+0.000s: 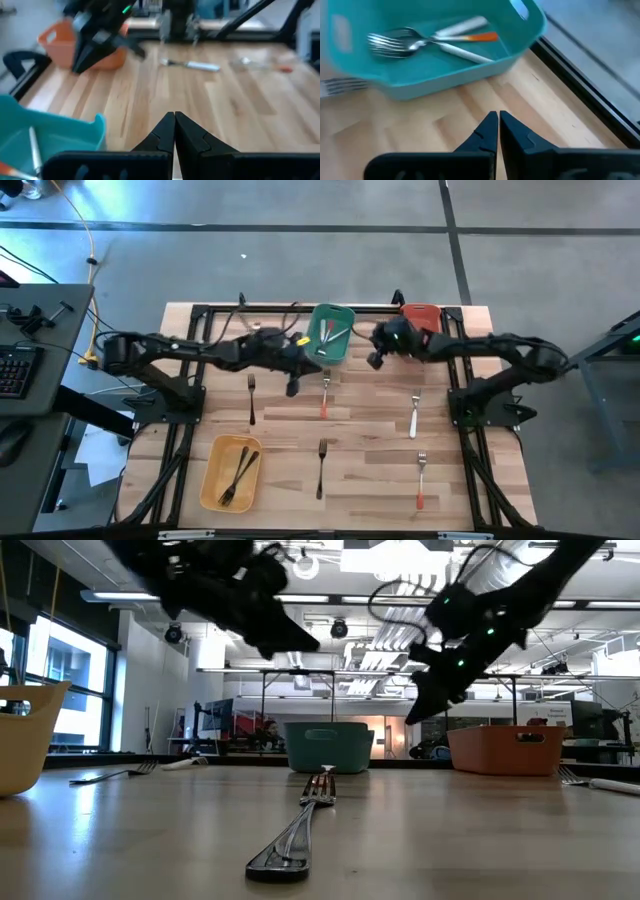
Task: Sort silverware by color (type)
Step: Put the orange fork into the orange bin
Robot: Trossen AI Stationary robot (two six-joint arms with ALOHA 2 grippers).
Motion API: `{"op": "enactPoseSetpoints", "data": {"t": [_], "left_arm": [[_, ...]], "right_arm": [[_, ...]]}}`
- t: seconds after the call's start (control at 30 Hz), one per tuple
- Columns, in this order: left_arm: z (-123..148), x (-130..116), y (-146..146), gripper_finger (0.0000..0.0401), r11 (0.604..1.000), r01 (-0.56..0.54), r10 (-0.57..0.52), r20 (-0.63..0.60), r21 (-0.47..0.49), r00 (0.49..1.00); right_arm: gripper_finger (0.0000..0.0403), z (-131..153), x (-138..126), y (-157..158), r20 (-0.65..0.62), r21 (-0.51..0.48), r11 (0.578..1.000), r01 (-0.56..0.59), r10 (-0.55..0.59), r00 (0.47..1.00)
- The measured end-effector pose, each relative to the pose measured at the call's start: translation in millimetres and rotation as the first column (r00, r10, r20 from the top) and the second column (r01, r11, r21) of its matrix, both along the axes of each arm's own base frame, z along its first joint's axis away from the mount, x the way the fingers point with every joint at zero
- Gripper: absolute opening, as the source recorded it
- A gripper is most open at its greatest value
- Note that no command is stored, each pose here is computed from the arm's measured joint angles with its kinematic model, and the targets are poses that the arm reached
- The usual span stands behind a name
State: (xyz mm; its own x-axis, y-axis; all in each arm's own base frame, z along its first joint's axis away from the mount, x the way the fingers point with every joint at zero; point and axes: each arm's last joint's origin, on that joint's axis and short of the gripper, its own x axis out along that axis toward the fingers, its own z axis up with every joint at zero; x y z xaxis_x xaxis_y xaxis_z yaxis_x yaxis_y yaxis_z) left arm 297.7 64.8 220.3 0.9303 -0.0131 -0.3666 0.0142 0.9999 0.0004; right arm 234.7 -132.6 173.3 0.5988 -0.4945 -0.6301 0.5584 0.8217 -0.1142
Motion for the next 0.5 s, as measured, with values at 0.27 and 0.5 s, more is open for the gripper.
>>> {"op": "enactPoseSetpoints", "data": {"t": [0.27, 0.5], "left_arm": [[-8.6, -48.9, -14.4, 0.0, 0.999, -0.013, 0.021, 0.154, -0.053, 0.988], [-13.5, -72.7, -18.0, 0.0, 0.997, -0.052, 0.061, 0.196, -0.048, 0.979]], "right_arm": [[0.0, -15.1, 27.3, -44.9, -0.028, 0.108, 0.994, 0.022, -0.02, 0.999], [0.0, -18.5, 50.6, -62.2, -0.03, 0.115, 0.993, 0.023, -0.02, 0.999]]}}
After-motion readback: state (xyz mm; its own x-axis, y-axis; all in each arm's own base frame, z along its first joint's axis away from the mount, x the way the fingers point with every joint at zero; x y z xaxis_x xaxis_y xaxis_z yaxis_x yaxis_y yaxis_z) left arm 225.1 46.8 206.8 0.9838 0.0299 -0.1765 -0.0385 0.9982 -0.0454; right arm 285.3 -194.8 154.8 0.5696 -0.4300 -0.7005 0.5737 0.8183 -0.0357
